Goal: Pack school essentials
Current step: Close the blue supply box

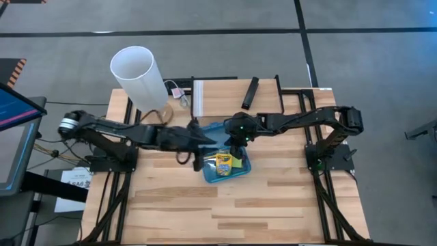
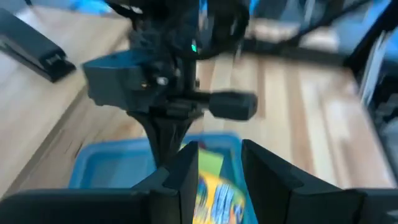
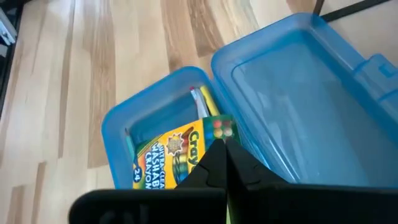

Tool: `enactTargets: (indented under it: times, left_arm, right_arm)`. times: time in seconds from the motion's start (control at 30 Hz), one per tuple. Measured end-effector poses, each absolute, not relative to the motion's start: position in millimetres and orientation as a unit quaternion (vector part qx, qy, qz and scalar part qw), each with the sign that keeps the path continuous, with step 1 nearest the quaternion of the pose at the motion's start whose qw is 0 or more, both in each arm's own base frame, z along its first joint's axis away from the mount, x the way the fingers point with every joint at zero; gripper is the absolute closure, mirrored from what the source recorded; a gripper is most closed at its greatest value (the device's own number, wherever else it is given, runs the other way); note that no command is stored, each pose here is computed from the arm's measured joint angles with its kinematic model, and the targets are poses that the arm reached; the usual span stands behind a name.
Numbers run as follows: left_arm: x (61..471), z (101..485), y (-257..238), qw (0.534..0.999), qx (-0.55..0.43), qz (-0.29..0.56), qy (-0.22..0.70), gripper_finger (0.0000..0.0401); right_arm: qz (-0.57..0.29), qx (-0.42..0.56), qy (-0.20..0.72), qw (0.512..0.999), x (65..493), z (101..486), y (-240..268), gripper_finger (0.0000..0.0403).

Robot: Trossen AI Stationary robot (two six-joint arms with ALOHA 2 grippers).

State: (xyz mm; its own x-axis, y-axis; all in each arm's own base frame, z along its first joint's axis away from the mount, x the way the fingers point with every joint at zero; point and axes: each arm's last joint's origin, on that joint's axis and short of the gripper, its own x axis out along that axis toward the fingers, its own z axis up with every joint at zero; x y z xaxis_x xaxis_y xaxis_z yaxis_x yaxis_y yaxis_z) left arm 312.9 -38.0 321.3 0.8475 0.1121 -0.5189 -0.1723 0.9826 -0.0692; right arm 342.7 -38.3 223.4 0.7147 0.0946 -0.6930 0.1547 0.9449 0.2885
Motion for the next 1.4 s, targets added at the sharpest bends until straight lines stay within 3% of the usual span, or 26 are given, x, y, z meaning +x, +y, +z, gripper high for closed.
enactTargets:
  times: [0.27, 0.53, 0.9, 1.4]
  left_arm:
    - [265.1, 304.9, -30.8, 0.981, -0.125, 0.069, 0.132, 0.0312]
    - [245.0, 317.1, -27.5, 0.985, -0.12, 0.072, 0.101, 0.0326]
    - [242.4, 312.3, -27.0, 0.982, -0.111, 0.077, 0.129, 0.0355]
    - [242.2, 312.0, -26.5, 0.982, -0.105, 0.085, 0.13, 0.036]
  right_arm:
    - [-0.019, 0.176, 0.361, 0.916, 345.2, 225.7, -38.1, 0.0398]
    - [-0.024, 0.177, 0.33, 0.927, 348.6, 230.4, -45.0, 0.0398]
    - [-0.02, 0.177, 0.381, 0.907, 361.0, 194.3, -36.7, 0.0398]
    - [0.004, 0.168, 0.428, 0.888, 356.7, 187.6, -12.4, 0.0398]
